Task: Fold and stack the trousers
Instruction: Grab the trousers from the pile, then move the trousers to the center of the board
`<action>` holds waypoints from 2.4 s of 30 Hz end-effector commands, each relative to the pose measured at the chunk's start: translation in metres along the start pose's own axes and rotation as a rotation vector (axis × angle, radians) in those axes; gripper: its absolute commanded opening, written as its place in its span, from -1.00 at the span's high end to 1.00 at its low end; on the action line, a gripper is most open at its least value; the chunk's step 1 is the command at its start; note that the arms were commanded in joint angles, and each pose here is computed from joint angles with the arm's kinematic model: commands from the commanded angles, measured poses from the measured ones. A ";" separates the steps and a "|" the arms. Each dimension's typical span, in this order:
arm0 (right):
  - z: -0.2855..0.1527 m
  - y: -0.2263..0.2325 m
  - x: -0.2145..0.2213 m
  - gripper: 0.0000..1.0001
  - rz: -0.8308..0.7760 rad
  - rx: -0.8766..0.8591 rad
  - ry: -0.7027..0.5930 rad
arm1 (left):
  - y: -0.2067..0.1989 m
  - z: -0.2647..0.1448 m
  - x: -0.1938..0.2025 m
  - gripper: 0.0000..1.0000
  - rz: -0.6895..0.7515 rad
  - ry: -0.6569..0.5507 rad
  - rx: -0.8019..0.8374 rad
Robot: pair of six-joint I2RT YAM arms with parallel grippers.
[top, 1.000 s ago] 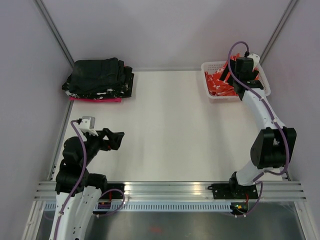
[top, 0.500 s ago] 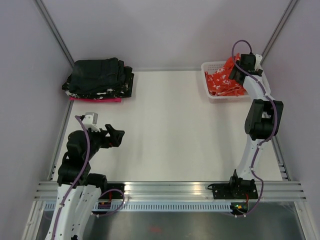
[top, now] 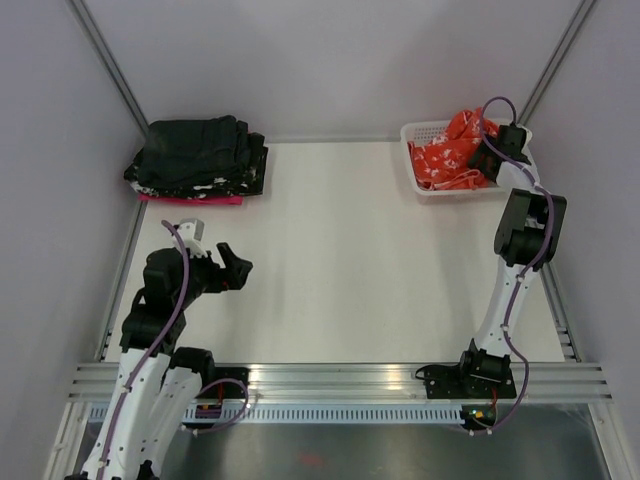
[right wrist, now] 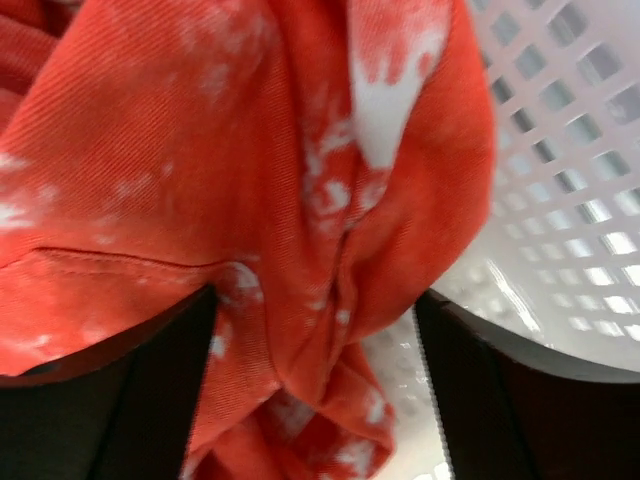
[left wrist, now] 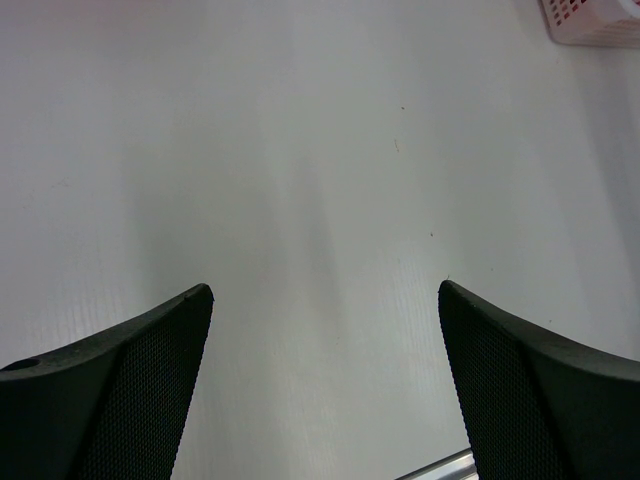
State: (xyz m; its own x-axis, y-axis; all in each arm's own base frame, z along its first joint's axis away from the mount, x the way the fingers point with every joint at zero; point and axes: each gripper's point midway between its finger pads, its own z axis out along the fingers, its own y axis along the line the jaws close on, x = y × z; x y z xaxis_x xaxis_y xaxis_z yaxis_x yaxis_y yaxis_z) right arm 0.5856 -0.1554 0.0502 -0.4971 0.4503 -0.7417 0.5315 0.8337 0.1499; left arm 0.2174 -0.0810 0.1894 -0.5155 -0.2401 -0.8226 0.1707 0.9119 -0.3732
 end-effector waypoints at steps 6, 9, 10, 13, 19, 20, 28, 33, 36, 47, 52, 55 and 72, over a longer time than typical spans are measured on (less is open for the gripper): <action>-0.004 0.038 -0.019 1.00 0.049 -0.145 -0.064 | -0.005 0.006 -0.004 -0.96 -0.019 0.021 0.021; -0.041 0.056 -0.060 1.00 0.070 -0.231 -0.160 | -0.006 0.006 -0.004 -0.96 -0.017 0.022 0.024; -0.056 0.066 -0.073 1.00 0.077 -0.285 -0.187 | -0.006 0.006 -0.004 -0.96 -0.015 0.019 0.026; -0.138 0.094 -0.137 1.00 0.105 -0.450 -0.330 | -0.008 0.005 -0.004 -0.96 -0.012 0.015 0.036; -0.305 0.146 -0.213 1.00 0.091 -0.781 -0.558 | -0.009 0.001 -0.008 -0.96 -0.009 -0.010 0.041; -0.349 0.149 -0.226 1.00 0.074 -0.820 -0.624 | -0.010 0.001 -0.007 -0.96 -0.008 -0.010 0.046; -0.590 0.178 -0.224 1.00 -0.020 -1.211 -0.800 | -0.014 -0.005 -0.011 -0.96 0.001 -0.044 0.068; -0.682 0.179 -0.159 1.00 -0.024 -1.472 -0.721 | -0.015 -0.012 -0.017 -0.96 0.012 -0.088 0.063; -0.682 0.173 -0.116 1.00 -0.001 -1.518 -0.610 | -0.013 -0.019 -0.023 -0.96 0.014 -0.131 0.045; -0.457 0.205 0.189 1.00 -0.037 -1.224 0.062 | -0.013 -0.021 -0.024 -0.96 0.014 -0.143 0.042; -0.412 0.228 0.254 0.90 -0.248 -1.029 0.158 | -0.013 -0.019 -0.022 -0.96 0.010 -0.128 0.041; -0.404 0.243 0.249 0.46 -0.291 -0.992 0.158 | -0.014 -0.021 -0.025 -0.96 0.011 -0.133 0.043; -0.320 0.109 0.066 -0.81 -0.093 -0.323 -0.200 | -0.112 0.075 0.028 -0.81 0.034 0.230 0.247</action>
State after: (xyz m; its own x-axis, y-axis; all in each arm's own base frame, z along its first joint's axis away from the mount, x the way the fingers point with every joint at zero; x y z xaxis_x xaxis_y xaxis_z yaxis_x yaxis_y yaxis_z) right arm 0.3888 0.1458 0.2614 -0.3821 0.3273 -0.8643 -0.0462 0.9273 0.3715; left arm 0.2325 -0.1796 0.1688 -0.7019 -0.1218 -0.7017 0.3583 0.7911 -0.4957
